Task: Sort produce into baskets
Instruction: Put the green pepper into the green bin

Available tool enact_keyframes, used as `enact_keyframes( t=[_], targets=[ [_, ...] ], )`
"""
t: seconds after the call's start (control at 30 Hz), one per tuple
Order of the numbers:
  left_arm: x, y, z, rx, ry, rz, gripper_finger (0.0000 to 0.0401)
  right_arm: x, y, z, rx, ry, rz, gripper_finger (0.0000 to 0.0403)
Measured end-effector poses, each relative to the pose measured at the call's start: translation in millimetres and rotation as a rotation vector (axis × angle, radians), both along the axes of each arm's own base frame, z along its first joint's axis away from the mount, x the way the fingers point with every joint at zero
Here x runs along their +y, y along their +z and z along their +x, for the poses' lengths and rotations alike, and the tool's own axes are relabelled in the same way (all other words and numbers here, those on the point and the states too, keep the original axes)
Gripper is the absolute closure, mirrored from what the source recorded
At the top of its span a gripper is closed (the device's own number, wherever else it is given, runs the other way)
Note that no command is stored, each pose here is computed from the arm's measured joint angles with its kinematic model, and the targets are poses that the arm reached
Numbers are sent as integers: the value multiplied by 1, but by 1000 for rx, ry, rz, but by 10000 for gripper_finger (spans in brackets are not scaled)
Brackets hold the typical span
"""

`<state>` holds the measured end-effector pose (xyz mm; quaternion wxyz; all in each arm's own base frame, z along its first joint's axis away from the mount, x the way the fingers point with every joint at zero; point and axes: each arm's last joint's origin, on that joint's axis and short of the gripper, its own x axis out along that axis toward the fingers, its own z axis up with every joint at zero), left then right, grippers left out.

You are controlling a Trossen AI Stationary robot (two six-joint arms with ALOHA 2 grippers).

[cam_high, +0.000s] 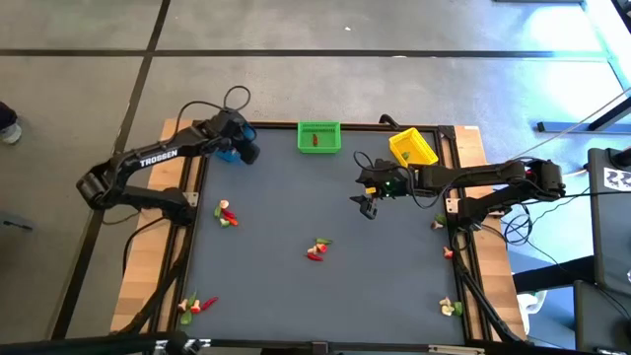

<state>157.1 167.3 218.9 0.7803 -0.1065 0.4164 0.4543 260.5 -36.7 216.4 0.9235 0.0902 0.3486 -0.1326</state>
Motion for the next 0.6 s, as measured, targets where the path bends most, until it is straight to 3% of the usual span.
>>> enact_keyframes(
  t=[0.6],
  targets=[
    [-59, 11, 59, -208, -441, 1, 269, 2, 0, 0, -2, 14, 3, 104]
  ],
)
